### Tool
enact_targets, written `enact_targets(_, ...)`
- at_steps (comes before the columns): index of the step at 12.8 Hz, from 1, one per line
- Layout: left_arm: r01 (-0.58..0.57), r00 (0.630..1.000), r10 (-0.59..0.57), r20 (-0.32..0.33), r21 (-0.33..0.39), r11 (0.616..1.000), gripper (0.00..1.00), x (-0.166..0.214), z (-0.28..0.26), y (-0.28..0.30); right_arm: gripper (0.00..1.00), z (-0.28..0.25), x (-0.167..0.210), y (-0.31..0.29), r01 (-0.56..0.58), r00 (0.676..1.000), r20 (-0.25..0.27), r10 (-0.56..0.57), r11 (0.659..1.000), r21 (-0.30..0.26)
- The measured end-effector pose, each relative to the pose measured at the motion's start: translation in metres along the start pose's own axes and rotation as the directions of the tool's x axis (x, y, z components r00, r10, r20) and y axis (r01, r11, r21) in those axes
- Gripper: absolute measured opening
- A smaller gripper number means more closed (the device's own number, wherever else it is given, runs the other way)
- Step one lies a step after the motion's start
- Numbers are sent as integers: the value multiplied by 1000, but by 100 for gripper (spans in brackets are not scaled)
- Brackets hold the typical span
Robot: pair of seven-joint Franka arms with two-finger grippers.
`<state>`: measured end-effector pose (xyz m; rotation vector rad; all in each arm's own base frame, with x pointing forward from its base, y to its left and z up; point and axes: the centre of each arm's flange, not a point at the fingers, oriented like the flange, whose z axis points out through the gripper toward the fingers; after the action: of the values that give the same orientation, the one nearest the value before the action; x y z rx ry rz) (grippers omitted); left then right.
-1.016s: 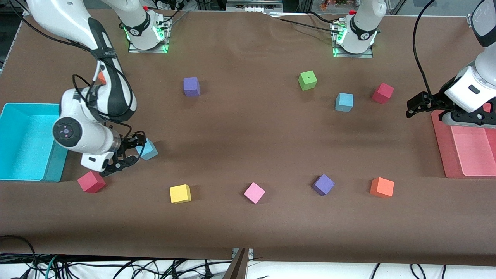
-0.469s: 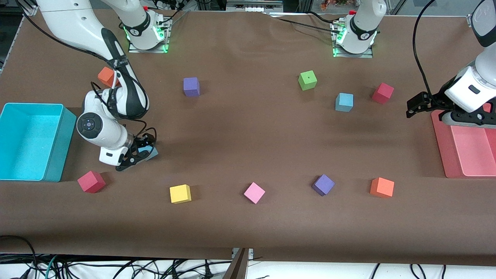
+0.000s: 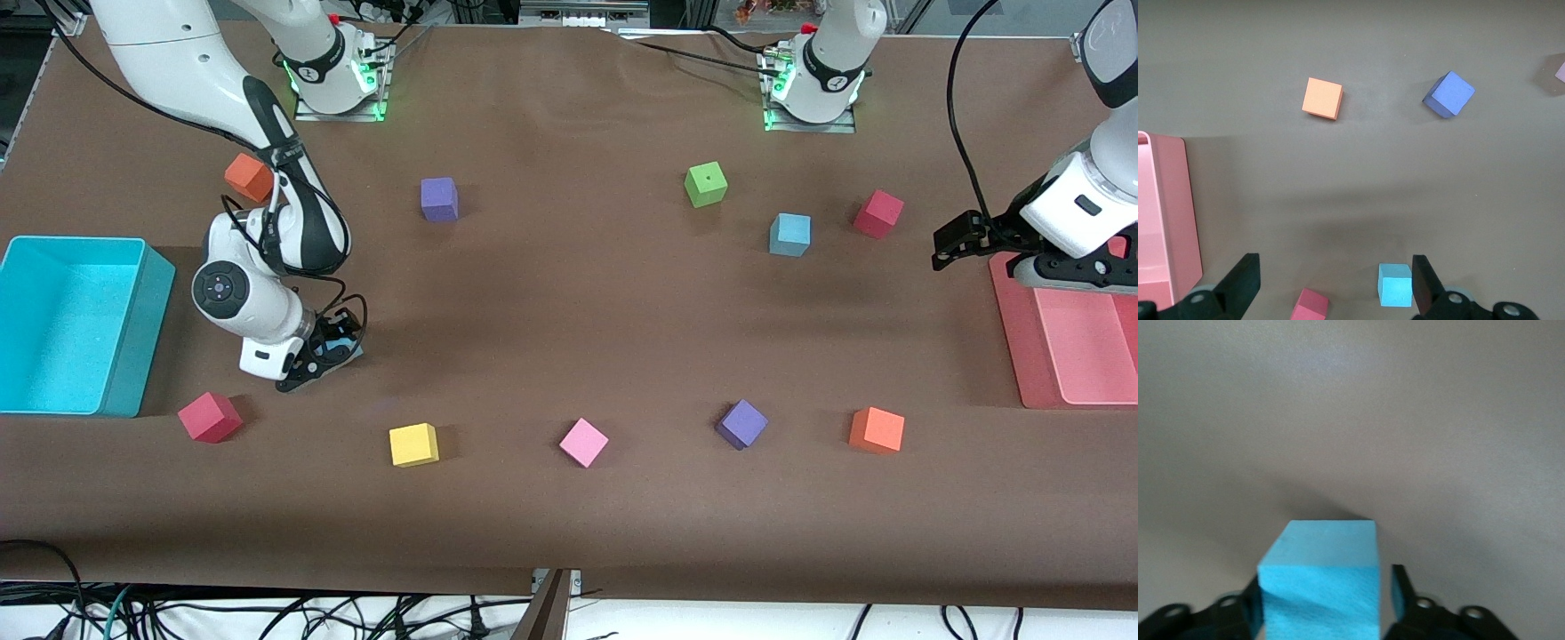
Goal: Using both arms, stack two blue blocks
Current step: 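Carry the light blue cube with the right gripper toward the table middle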
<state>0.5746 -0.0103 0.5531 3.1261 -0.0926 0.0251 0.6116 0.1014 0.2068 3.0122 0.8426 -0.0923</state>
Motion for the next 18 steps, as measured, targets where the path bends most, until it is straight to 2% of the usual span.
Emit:
enact_targets(1, 0, 1000, 0, 0, 0, 1000, 100, 0, 0, 0, 58, -2, 0, 0, -11, 1000, 0, 11, 1000, 11)
enact_targets(3, 0, 1000, 0, 0, 0, 1000, 100, 0, 0, 0, 56, -10, 3, -3, -48, 999, 16, 48, 997, 59)
enact_targets(6, 0, 1000, 0, 0, 0, 1000, 100, 0, 0, 0, 52, -63, 40, -44, -176, 984, 36, 173, 978, 110)
enact_targets(9, 0, 1000, 0, 0, 0, 1000, 100, 0, 0, 0, 52, -102, 80, -136, -286, 958, 16, 286, 951, 114)
enact_targets(15, 0, 1000, 0, 1, 0, 1000, 100, 0, 0, 0, 52, -84, 126, -313, -474, 880, 27, 474, 874, 106)
enact_targets(18, 0, 1000, 0, 3, 0, 1000, 100, 0, 2, 0, 52, -69, 136, -364, -474, 880, 25, 474, 874, 106)
